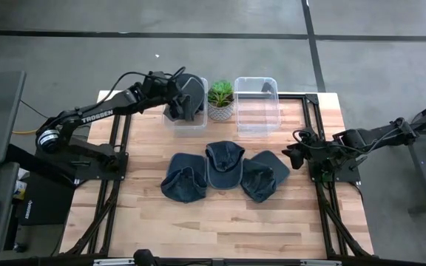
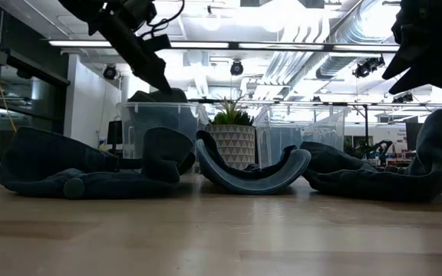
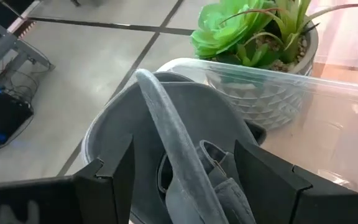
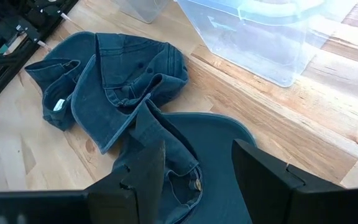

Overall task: Pick & Place hat
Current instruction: Put the gray cap into the left transparent bin

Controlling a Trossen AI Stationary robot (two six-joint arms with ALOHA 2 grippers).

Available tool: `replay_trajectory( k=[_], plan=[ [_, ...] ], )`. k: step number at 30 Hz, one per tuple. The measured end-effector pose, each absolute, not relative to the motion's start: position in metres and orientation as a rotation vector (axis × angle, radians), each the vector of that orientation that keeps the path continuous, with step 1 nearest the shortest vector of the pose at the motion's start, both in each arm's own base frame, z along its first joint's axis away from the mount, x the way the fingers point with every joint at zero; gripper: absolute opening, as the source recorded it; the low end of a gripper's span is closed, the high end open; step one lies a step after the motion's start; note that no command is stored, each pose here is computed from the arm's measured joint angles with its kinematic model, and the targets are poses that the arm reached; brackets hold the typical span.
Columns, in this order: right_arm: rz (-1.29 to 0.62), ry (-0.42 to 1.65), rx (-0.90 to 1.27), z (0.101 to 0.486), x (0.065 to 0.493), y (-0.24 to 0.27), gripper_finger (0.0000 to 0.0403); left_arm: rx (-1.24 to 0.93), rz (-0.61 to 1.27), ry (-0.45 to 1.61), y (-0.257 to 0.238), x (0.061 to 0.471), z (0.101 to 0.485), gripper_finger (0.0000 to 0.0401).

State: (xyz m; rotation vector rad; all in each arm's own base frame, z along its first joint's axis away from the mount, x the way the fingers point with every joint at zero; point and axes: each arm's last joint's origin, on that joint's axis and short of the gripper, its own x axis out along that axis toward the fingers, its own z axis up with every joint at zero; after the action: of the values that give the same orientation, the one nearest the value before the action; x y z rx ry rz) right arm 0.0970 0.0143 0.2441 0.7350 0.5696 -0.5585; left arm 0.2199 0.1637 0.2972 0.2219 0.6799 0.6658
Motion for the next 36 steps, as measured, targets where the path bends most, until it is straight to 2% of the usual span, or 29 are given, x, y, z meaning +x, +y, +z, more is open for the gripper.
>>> replay_trajectory(
  k=[3,6,11,17,21,29,36],
  plan=[
    [-0.561,0.569,0.733,0.244,0.097,0.014,0.0181,0.221,0.668,0.682,0.166,0.223,0.294,0.0212],
    [-0.568,0.563,0.729,0.244,0.097,0.014,0.0181,0.203,0.662,0.708,0.167,0.225,0.288,0.0186],
    [-0.569,0.562,0.729,0.244,0.097,0.014,0.0181,0.191,0.672,0.724,0.171,0.229,0.282,0.0117],
    [-0.567,0.563,0.73,0.244,0.097,0.014,0.0181,0.136,0.724,0.693,0.173,0.231,0.282,0.0012],
    [-0.567,0.563,0.73,0.244,0.097,0.014,0.0181,0.088,0.782,0.674,0.174,0.23,0.288,0.0003],
    [-0.568,0.563,0.73,0.244,0.097,0.014,0.0181,-0.048,0.827,0.499,0.176,0.235,0.32,0.0],
    [-0.572,0.568,0.725,0.244,0.096,0.014,0.0181,-0.113,0.835,0.47,0.176,0.235,0.322,0.0]
  ],
)
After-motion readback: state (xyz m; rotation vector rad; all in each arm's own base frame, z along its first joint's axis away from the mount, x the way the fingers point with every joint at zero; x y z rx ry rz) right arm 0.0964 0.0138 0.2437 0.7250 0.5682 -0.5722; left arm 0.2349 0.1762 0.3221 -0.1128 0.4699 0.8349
